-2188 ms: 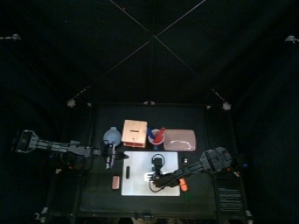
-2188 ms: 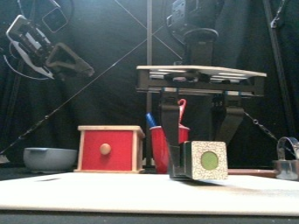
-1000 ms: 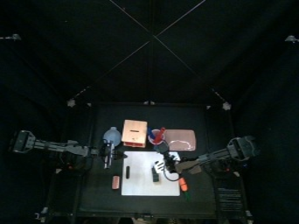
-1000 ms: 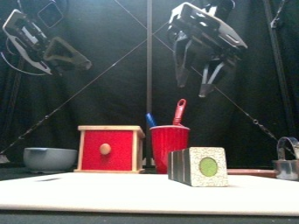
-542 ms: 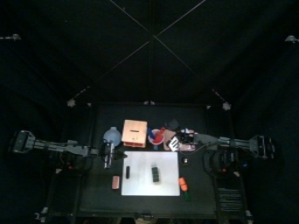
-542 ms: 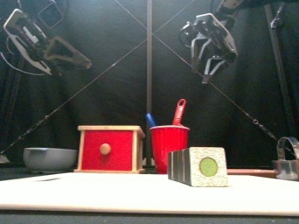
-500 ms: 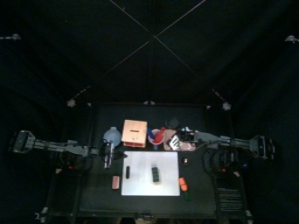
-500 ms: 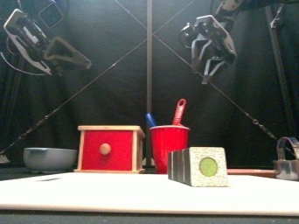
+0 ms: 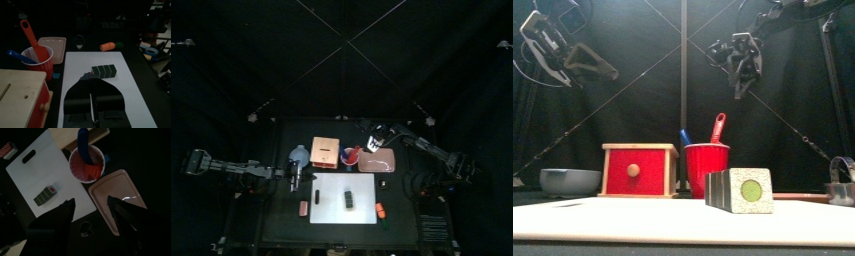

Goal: Place sushi on board then cut the sushi with the knife then place the pieces on the plate
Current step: Pick knife at handle with right hand

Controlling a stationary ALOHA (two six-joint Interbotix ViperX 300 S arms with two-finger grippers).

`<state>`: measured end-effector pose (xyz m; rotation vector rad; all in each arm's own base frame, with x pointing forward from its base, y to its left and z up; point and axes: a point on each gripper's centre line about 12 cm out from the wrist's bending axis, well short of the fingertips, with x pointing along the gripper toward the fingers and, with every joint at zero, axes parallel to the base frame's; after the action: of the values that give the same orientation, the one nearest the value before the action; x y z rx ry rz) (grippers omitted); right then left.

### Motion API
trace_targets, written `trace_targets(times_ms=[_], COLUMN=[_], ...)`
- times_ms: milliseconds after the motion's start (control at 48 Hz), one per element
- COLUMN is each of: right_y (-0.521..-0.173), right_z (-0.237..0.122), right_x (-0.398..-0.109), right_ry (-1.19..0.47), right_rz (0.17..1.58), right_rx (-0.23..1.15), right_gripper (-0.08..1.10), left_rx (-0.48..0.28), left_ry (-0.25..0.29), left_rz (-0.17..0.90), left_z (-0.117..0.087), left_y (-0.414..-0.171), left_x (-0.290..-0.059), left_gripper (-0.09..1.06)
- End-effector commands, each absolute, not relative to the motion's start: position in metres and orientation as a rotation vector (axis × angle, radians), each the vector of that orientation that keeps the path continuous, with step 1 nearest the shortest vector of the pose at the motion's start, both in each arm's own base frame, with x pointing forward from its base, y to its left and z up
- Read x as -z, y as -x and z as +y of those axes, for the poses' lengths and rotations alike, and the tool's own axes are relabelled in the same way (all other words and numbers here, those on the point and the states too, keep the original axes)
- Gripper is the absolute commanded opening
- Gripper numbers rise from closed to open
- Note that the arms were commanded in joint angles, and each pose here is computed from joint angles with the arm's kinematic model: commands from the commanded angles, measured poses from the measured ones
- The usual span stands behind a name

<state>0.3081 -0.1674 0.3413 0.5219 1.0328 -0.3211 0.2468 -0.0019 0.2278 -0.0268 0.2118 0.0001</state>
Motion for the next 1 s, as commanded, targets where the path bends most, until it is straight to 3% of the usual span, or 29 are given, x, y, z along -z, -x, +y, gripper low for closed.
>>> trace_targets(times_ms=[21, 354, 562, 1000], right_y=[-0.317, -0.347, -0.367, -0.377], right_z=[-0.176, -0.211, -0.224, -0.222], right_x=[-0.355, -0.322, -0.313, -0.271], right_ry=[-0.521, -0.602, -0.600, -0.632], right_rz=[1.029, 1.207, 1.229, 1.344], right_rx=[0.257, 0.168, 0.141, 0.114], right_gripper=[0.87, 0.87, 0.87, 0.87], left_rx=[-0.011, -0.013, -0.011, -0.012], left_ry=[0.044, 0.048, 0.048, 0.046], left_rz=[0.192, 0.200, 0.204, 0.221], left_z=[0.000, 0.000, -0.001, -0.001], left_y=[-0.249, -0.248, -0.247, -0.244], left_x=[-0.233, -0.230, -0.228, -0.222], left_gripper=[-0.02, -0.02, -0.02, -0.02])
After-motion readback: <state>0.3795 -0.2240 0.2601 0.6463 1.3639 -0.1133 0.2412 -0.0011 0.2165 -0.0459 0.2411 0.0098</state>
